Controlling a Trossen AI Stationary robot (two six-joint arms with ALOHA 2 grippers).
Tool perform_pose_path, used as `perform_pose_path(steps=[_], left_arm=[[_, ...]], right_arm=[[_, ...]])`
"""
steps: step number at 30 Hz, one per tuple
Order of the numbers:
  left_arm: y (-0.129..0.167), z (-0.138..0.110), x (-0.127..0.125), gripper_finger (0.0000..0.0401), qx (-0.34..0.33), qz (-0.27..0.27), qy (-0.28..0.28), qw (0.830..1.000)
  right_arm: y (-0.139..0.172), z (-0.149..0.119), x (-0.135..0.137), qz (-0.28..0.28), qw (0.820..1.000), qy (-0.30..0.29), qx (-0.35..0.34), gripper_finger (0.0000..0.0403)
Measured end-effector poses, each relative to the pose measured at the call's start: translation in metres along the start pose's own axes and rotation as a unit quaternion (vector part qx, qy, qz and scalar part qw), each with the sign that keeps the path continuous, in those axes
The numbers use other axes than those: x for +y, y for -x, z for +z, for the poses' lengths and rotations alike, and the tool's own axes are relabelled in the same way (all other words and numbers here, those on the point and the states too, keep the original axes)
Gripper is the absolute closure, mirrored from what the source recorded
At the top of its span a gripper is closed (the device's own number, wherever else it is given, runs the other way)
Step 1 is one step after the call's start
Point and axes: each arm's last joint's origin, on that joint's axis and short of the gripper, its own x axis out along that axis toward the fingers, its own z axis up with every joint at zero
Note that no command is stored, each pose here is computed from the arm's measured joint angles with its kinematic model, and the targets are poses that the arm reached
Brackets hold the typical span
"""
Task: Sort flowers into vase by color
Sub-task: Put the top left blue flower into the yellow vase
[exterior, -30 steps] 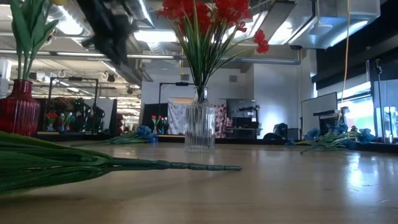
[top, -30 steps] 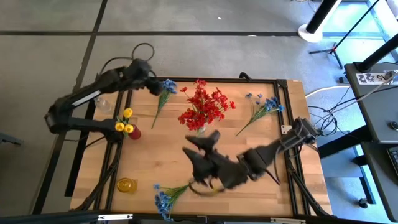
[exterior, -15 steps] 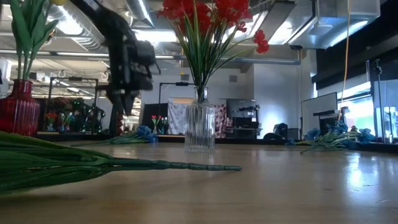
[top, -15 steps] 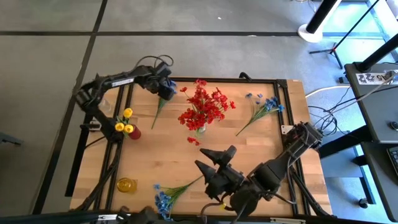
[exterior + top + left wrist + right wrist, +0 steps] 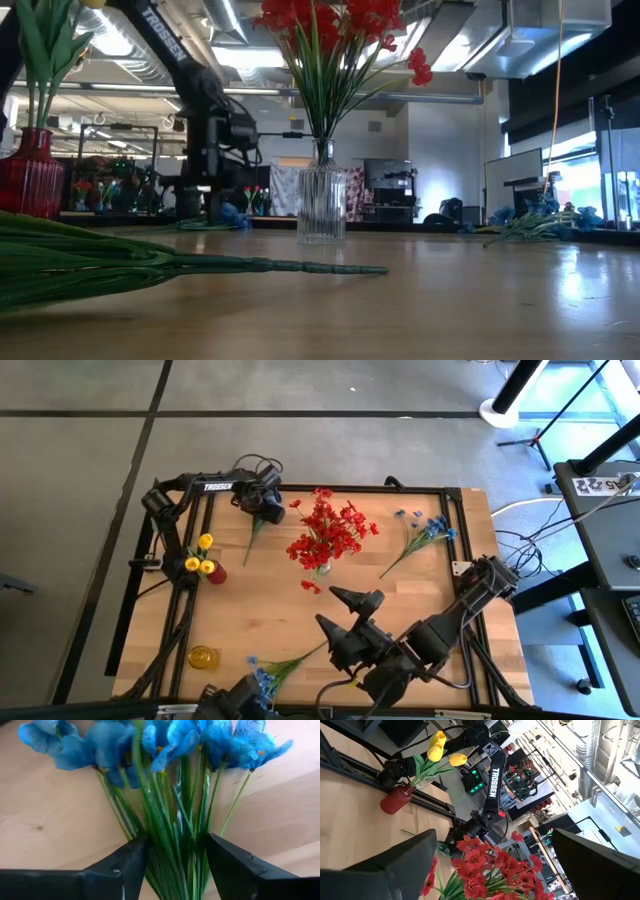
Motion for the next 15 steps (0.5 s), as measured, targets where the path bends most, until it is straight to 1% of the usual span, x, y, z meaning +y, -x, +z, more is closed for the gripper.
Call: perform_pose_path(steps=[4, 7, 9, 14, 15], left_arm=[[-0.003, 0.000, 0.000, 0.0203, -0.001, 0.012, 0.000, 1.000], [-0.002, 0.001, -0.002, 0.0227, -0.012, 0.024, -0.007, 1.000], [-0.002, 0.001, -0.004, 0.0259, -0.023, 0.030, -0.011, 0.999], [0.003, 0.000, -0.012, 0.0372, -0.052, 0.048, -0.019, 0.997], [0.007, 0.000, -0.014, 0.0384, -0.059, 0.048, -0.022, 0.997]], right_arm=[[0.000, -0.002, 0.001, 0.001, 1.000, -0.003, 0.004, 0.0005], [0.000, -0.005, 0.001, -0.005, 1.000, 0.000, 0.010, 0.0010], [0.000, -0.006, 0.001, -0.006, 1.000, 0.001, 0.012, 0.0012], [0.001, -0.007, 0.002, -0.008, 1.000, 0.002, 0.015, 0.0012], [0.001, -0.008, 0.002, -0.011, 1.000, 0.004, 0.016, 0.0012]])
